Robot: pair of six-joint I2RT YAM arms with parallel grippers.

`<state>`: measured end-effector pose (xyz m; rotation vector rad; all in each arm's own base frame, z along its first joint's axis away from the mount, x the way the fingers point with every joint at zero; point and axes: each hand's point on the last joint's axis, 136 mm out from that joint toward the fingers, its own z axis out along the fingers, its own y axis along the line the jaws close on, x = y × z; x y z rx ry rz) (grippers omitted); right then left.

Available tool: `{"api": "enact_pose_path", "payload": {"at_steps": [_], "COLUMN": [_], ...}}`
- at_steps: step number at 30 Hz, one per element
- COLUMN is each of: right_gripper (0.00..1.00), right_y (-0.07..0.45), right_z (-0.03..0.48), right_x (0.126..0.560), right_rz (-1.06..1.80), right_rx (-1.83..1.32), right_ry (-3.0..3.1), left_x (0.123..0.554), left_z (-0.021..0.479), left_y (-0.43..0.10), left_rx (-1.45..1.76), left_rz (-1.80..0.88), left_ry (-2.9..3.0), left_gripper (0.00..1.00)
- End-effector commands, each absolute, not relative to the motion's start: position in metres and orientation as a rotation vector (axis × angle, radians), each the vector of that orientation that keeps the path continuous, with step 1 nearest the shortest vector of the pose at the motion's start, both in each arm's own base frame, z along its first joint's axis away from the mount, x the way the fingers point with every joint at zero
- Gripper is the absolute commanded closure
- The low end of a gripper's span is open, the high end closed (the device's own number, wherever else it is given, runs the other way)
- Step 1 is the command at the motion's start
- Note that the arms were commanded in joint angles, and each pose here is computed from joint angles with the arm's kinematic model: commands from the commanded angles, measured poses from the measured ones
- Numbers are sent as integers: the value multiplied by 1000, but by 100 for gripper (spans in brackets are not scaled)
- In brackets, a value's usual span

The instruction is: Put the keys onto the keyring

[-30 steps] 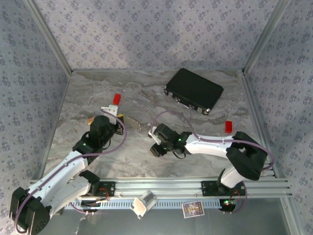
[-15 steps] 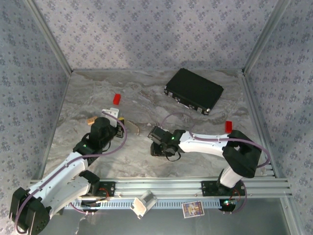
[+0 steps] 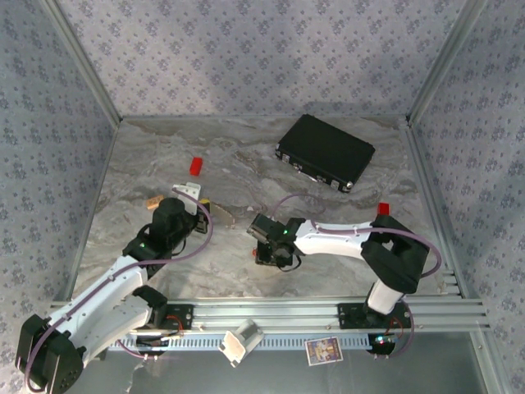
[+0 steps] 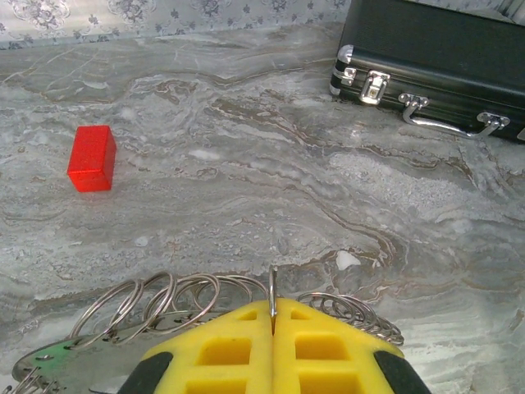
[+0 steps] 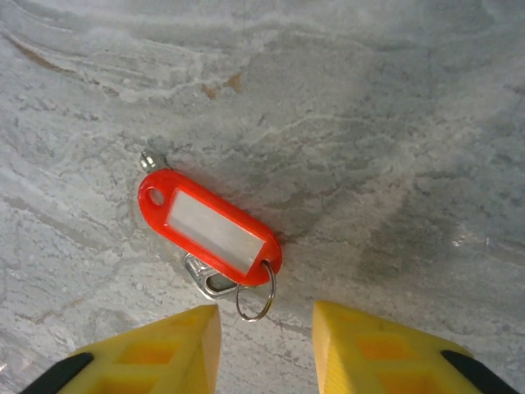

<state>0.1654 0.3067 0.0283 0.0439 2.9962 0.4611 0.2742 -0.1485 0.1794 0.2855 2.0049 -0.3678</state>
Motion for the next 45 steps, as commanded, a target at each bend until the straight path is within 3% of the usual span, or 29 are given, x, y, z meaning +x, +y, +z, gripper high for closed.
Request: {"api": "enact_pose_path", "payload": {"at_steps": [1,4,13,21,26,32,39,45], "right_gripper": [68,73,77,100,100,100,100,100], "right_y": [305,306,307,302,292,268,270,269], "right_z": [25,26,28,32,49,85,148,187], "right_x": [168,170,177,179,179,187,195,187], "right_rz": [433,430,418,392,356,309,563,740], "right_rx": [74,62,44,30,-74,-492,-948,-1113], "right_ry": [3010,3006,2991,2980,2929,2710,2339,2100], "left_x": [277,277,278,278,276,262,228,198], "left_z": [197,200,204,202,204,215,224,221], "left_y": [-151,-152,-153,-153,-159,-190,-236,-263], "left_rx": [278,285,291,296,334,524,865,1063], "left_rz": [-402,-399,-401,-401,-423,-541,-604,-711], "left_ry": [1941,1935,1925,1931,1915,1828,1651,1571], "left_gripper": [100,100,100,100,100,100,100,100]}}
